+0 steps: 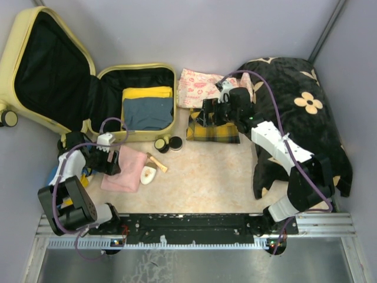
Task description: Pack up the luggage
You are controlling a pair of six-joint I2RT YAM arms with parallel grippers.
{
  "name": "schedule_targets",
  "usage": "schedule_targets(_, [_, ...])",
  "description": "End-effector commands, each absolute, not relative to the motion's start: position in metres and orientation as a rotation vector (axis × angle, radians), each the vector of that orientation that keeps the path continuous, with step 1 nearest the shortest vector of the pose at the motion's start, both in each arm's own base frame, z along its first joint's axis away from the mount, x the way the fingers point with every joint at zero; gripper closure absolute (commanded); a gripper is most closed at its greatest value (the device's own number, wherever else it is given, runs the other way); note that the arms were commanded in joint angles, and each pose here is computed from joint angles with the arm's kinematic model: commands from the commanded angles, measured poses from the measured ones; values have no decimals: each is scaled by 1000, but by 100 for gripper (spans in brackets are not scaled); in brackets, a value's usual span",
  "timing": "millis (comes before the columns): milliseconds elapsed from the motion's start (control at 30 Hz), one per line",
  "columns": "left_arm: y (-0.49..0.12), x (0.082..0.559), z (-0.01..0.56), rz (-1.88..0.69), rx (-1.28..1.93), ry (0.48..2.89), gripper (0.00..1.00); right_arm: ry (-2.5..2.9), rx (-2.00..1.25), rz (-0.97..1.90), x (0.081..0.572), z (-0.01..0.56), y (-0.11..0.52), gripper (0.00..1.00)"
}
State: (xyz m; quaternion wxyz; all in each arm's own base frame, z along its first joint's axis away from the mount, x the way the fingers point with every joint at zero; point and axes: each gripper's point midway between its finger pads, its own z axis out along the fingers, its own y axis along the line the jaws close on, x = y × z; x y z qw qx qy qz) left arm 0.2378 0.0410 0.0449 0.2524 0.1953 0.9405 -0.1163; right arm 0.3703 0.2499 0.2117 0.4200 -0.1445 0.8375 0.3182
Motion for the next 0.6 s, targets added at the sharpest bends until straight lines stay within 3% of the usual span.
schedule_targets(0, [18, 235, 50, -388, 629, 2502, 9, 2049, -356, 822, 374, 223, 251, 1])
schedule_targets(333, [-2, 237, 18, -417, 684, 2619, 3, 2057, -348, 825, 374, 221, 251, 1])
schedule_targets(567, [29, 230, 20, -361, 571, 2675, 0, 2047, -355, 813, 372, 225, 248, 1])
